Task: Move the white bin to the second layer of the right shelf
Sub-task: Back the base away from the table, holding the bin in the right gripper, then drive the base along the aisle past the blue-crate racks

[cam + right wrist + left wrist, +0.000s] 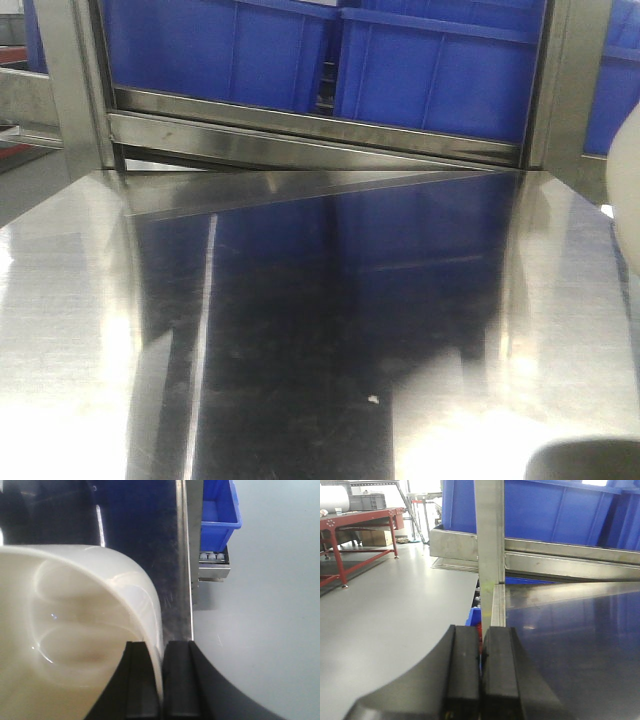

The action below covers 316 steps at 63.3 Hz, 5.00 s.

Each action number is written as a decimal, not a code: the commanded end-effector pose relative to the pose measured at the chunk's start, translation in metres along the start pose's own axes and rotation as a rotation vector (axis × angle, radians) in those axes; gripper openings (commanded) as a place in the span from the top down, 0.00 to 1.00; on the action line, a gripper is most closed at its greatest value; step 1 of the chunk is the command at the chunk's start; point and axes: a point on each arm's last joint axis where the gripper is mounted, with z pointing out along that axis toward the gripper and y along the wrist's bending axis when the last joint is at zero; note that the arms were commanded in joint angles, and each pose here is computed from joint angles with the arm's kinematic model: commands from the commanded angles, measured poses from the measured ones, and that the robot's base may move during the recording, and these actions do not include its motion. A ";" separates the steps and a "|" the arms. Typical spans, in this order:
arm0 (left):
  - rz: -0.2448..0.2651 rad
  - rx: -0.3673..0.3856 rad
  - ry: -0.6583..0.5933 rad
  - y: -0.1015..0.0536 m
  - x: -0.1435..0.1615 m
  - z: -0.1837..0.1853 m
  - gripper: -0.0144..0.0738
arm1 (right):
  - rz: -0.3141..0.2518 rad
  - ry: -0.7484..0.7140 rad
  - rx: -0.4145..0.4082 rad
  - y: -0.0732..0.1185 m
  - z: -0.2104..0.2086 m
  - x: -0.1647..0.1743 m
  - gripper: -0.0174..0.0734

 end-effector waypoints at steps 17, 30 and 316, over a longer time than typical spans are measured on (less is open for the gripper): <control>-0.009 -0.006 -0.060 0.000 0.004 0.000 0.74 | 0.007 -0.120 -0.009 0.002 -0.008 -0.017 0.74; -0.009 -0.006 -0.060 0.000 0.004 0.000 0.74 | 0.007 -0.120 -0.009 0.002 -0.008 -0.017 0.74; -0.009 -0.006 -0.060 0.000 0.004 0.000 0.74 | 0.007 -0.119 -0.009 0.002 -0.008 -0.017 0.74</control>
